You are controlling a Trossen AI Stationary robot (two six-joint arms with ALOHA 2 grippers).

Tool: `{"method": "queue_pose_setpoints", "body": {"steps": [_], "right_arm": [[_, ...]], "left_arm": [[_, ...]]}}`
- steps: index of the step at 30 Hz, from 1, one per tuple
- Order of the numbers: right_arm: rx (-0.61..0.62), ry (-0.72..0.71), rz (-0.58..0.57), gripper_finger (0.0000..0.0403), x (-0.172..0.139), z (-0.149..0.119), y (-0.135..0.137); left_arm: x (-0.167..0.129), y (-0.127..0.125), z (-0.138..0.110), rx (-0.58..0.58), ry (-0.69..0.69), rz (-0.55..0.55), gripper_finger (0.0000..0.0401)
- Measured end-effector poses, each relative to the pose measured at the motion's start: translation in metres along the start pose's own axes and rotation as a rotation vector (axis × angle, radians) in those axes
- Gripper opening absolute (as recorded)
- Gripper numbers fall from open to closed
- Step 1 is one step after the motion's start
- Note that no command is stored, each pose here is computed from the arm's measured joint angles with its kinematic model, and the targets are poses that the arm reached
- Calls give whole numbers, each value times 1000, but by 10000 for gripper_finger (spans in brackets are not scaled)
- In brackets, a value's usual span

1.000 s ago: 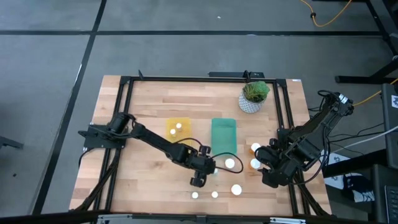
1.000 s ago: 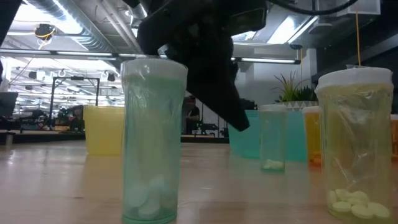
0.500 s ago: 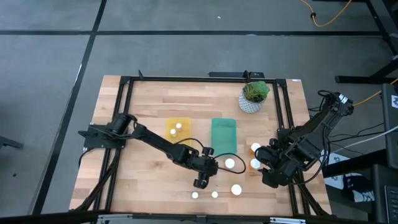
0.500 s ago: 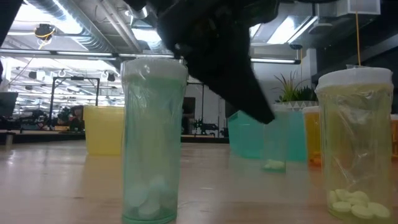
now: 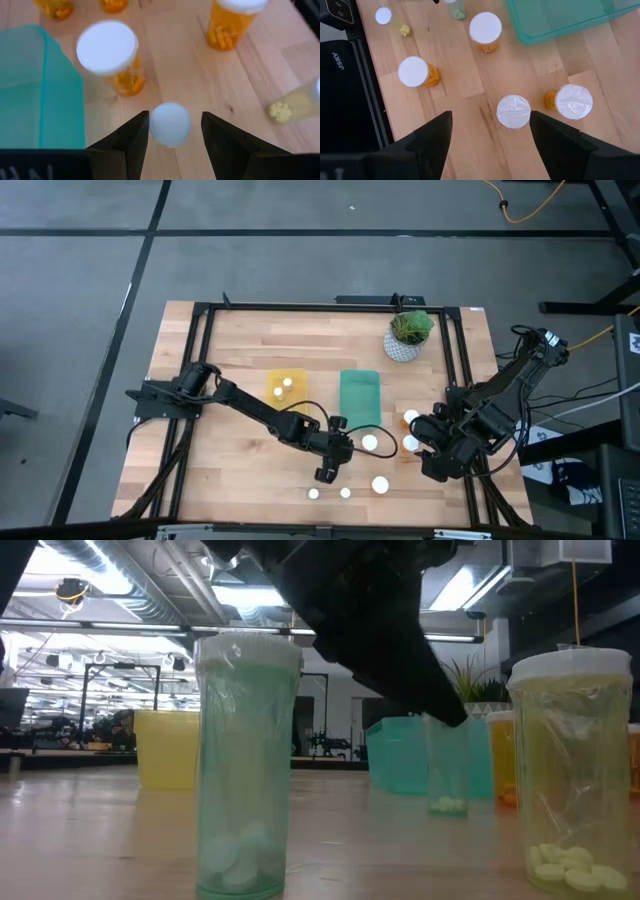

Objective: Pick and place medicine bottles into bin by pill shape (circle, oval)
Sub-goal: Put the top small blue pill bottle into the yellow bin

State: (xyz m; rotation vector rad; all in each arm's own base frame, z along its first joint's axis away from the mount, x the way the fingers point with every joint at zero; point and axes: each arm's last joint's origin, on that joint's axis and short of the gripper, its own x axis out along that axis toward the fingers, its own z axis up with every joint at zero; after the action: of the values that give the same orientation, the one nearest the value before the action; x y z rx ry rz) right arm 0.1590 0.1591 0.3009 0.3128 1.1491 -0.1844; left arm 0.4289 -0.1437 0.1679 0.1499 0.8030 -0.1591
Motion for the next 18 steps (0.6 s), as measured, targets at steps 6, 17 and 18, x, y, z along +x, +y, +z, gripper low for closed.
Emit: {"method": "queue_pose_setpoints", "body": {"steps": [6,17,18], "right_arm": [[0,0,0,269,0,0,0],[0,0,0,269,0,0,0],[0,0,0,269,0,0,0]], "left_arm": [[0,0,1,12,-9,0,174],[3,2,-1,13,-3,3,174],[4,3,-1,15,-2,5,174]]}}
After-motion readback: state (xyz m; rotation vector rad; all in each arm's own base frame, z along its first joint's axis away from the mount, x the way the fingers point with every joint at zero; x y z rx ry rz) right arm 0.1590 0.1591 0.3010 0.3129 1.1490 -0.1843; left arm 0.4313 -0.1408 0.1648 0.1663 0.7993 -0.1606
